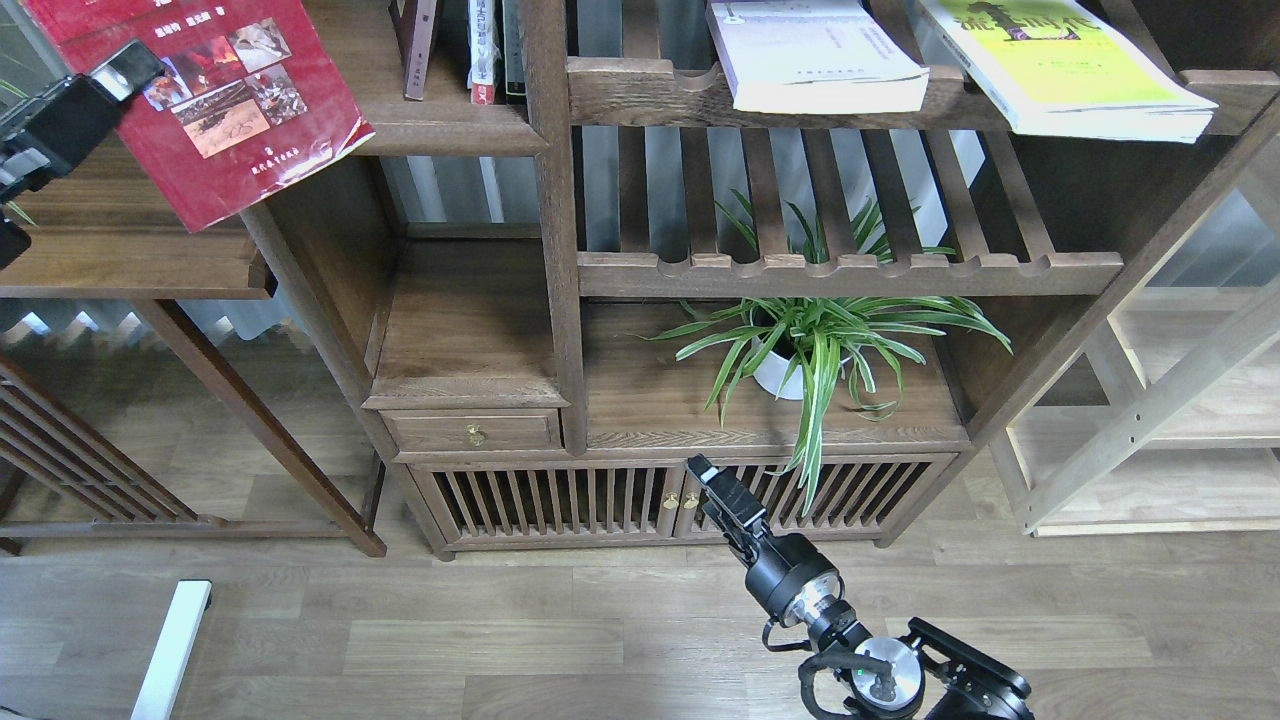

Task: Organize books on shelf
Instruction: 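Lift the red book with the left gripper up to the top shelf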

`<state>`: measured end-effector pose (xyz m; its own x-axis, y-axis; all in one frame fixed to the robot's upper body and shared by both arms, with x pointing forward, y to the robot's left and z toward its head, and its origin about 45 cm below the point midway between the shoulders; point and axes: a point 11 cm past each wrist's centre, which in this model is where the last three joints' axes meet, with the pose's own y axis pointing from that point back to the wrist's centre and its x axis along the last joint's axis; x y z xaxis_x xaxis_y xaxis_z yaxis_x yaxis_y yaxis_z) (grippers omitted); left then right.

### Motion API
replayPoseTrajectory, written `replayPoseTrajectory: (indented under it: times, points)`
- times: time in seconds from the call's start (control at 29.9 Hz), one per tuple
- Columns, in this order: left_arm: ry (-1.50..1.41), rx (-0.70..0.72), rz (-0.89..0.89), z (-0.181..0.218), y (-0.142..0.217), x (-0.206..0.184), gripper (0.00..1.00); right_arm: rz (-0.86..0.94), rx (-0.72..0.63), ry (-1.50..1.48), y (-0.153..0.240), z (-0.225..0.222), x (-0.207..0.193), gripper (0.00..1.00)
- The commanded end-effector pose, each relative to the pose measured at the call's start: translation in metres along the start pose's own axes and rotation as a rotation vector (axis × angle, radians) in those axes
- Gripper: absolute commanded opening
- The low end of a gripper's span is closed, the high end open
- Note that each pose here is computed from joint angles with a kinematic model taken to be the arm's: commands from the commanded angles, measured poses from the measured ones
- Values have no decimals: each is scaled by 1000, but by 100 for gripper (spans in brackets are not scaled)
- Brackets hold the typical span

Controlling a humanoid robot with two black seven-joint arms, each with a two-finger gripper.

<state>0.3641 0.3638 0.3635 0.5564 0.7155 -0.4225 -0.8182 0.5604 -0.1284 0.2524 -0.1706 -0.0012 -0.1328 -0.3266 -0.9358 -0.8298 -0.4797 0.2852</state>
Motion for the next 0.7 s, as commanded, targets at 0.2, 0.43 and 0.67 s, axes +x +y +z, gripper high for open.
replayPoseTrajectory:
  times: [0.2, 0.43, 0.67]
  points:
    - [40, 8, 10, -25, -10, 3, 0, 21, -8, -12, 9, 8, 9, 99]
    - [25, 2, 15, -18, -13, 6, 0, 38, -2, -22, 14, 9, 15, 99]
    - [29, -27, 12, -6, -23, 9, 0, 49, -5, -27, 18, 12, 18, 100]
